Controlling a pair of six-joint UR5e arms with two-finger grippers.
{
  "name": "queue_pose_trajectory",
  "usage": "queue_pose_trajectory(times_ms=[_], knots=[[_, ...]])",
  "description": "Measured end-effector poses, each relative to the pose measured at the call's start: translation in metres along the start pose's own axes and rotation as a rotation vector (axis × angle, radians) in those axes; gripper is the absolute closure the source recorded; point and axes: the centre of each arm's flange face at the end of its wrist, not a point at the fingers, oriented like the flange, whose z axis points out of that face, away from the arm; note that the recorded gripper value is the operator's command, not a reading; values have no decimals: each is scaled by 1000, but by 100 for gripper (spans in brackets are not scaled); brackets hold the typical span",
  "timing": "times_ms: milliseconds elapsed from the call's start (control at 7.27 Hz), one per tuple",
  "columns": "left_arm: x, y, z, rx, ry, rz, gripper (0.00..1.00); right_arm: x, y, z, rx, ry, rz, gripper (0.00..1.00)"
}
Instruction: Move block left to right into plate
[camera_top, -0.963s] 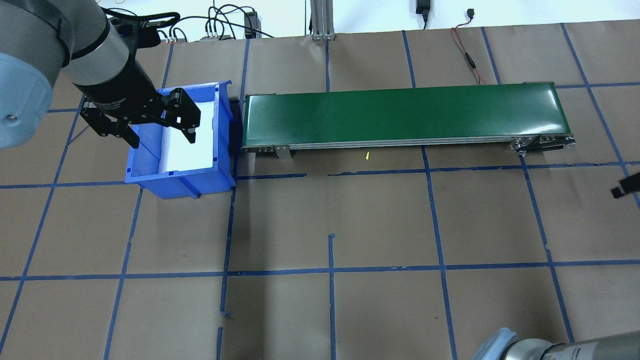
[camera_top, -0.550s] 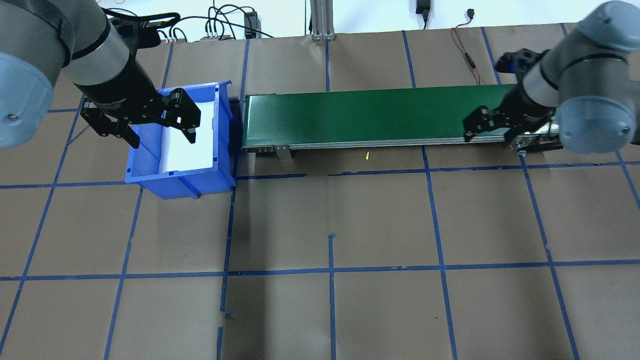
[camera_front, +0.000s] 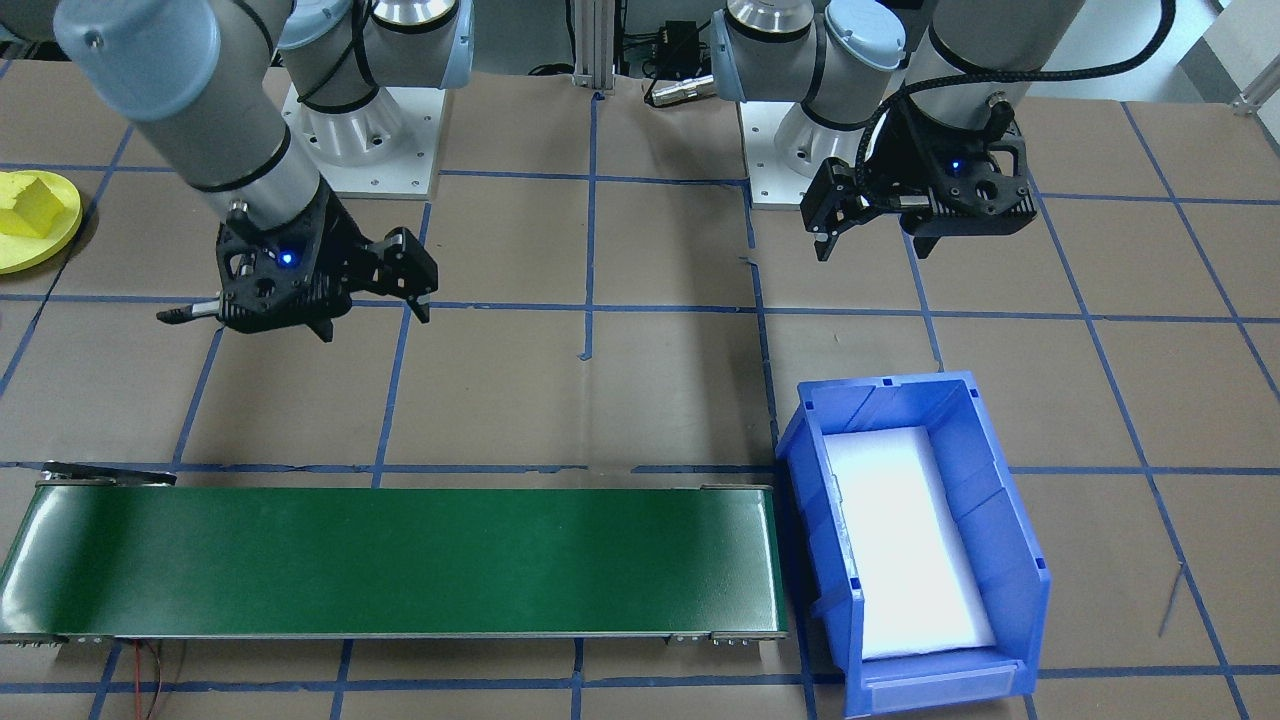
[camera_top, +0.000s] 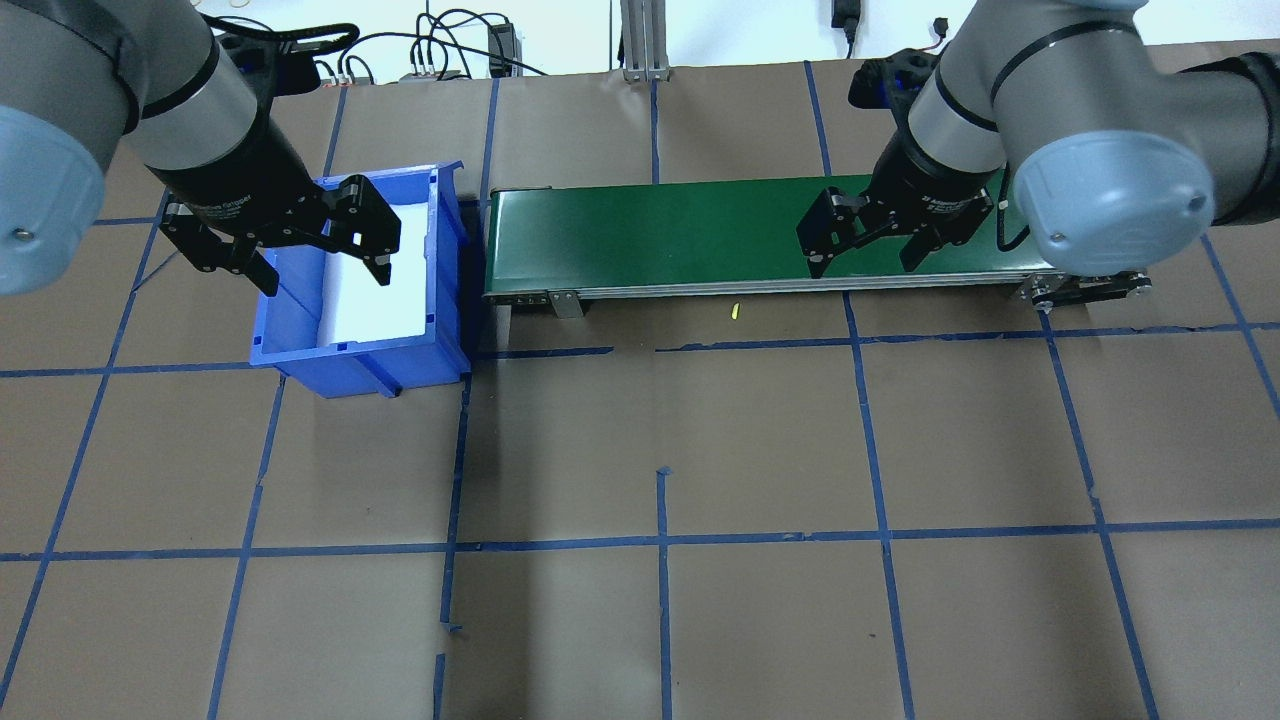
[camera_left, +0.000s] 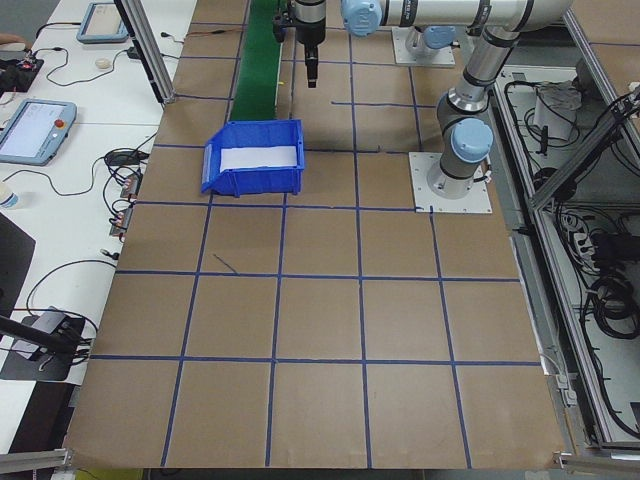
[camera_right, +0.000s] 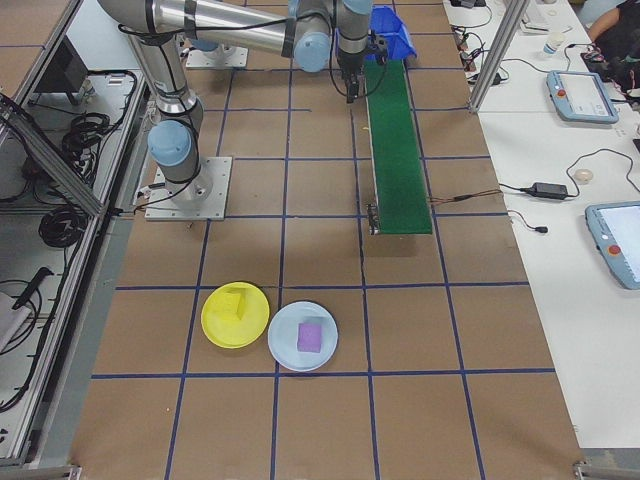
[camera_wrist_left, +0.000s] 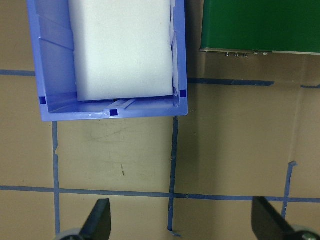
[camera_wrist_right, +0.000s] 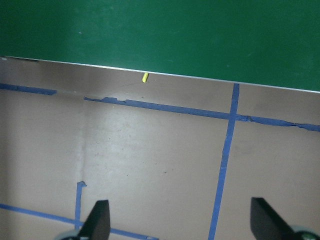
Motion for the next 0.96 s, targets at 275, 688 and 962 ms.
queue_pose_trajectory(times_ms=[275,688,962], knots=[[0,-1,-2,5,0,0,0,-5,6,-22,9,54,-15,0],[-7,-4,-16,27,-4,-10,0,10,7,-38,18,173,-16,0],[-27,-11,-25,24,-2,-22,0,14,10,-42,12,194,-9,0]])
